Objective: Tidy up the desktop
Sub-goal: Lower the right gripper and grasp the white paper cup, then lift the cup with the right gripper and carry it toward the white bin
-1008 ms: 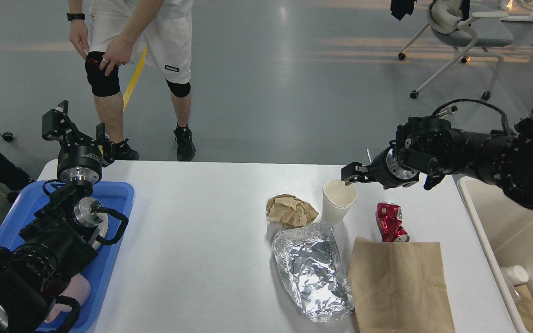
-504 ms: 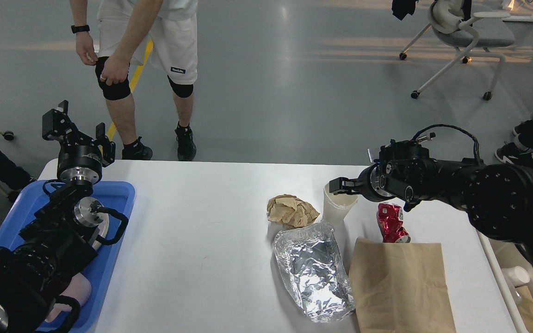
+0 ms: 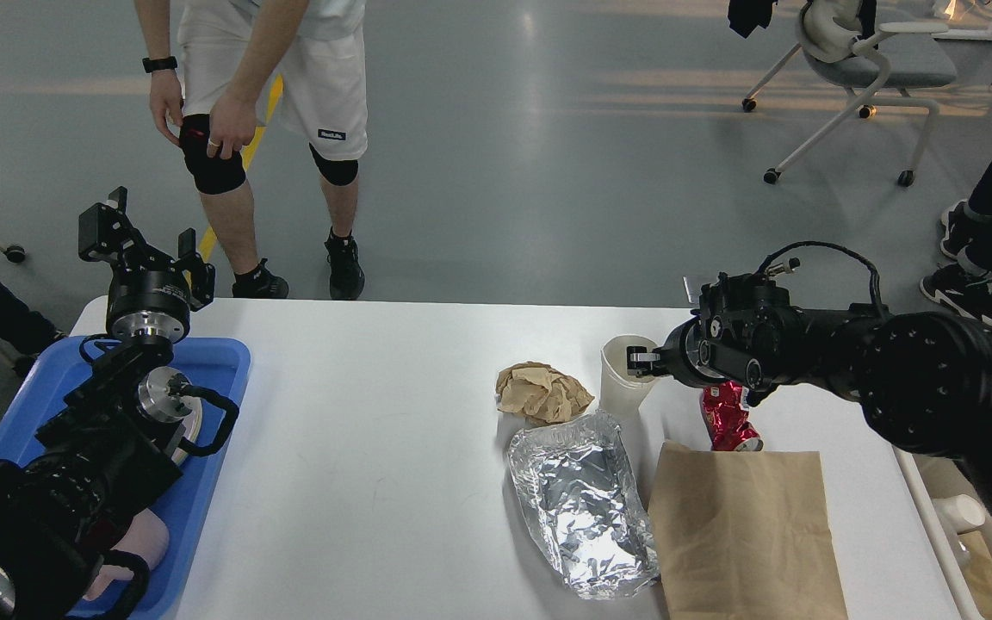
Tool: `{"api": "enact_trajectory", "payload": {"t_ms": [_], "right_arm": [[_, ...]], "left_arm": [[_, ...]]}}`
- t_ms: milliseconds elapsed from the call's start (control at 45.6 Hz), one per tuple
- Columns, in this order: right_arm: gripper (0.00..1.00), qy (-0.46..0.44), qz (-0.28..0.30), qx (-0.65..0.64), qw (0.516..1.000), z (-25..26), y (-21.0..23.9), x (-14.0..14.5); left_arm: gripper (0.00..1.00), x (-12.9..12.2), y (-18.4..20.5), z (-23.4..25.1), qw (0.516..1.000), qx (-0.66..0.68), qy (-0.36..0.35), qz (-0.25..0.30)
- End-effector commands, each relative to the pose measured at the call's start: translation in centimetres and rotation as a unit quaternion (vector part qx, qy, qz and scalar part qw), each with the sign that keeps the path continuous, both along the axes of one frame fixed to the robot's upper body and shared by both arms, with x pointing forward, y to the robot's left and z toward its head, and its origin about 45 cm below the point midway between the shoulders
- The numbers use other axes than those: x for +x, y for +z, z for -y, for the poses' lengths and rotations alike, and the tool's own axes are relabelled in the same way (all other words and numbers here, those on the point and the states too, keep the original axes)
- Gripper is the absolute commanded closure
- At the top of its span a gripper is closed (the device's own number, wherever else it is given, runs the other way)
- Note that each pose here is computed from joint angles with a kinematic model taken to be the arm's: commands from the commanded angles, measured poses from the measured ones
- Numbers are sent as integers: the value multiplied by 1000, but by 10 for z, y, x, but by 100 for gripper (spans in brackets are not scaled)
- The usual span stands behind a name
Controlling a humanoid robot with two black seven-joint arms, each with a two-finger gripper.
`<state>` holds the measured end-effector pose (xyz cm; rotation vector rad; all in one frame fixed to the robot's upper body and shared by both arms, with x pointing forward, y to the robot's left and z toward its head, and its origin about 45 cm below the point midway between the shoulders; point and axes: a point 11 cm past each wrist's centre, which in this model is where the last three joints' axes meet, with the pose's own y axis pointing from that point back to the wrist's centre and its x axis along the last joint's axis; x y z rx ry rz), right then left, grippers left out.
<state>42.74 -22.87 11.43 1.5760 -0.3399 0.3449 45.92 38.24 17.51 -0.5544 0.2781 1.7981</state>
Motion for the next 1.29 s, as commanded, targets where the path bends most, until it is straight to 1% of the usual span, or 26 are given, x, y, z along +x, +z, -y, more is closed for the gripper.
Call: {"api": "enact_trajectory", "payload": {"t_ms": [0, 175, 394, 570, 767, 920, 1008, 1095, 1183, 1249, 1271], "right_arm": [[100, -4, -4, -17, 1000, 4, 2, -1], [100, -3, 10, -16, 1000, 0, 10, 6], [100, -8, 9, -10, 1000, 1, 14, 7], [100, -17, 16, -6, 1000, 8, 28, 13], [100, -46, 40, 22, 998, 30, 93, 29], [100, -67, 57, 39, 995, 55, 163, 41], [100, -80, 77, 58, 992, 67, 210, 48], [100, -96, 94, 80, 988, 83, 246, 50], [100, -112, 103, 90, 984, 99, 262, 48], [100, -124, 111, 86, 982, 111, 261, 48], [100, -138, 119, 74, 981, 124, 256, 49]], "left_arm": [[4, 0, 0, 0, 1000, 0, 0, 0], [4, 0, 0, 0, 1000, 0, 0, 0], [4, 0, 0, 0, 1000, 0, 0, 0], [4, 0, 0, 0, 1000, 0, 0, 0], [4, 0, 0, 0, 1000, 0, 0, 0], [4, 0, 0, 0, 1000, 0, 0, 0], [4, 0, 0, 0, 1000, 0, 0, 0], [4, 0, 0, 0, 1000, 0, 0, 0], [4, 0, 0, 0, 1000, 0, 0, 0], [4, 0, 0, 0, 1000, 0, 0, 0], [4, 0, 0, 0, 1000, 0, 0, 0]]}}
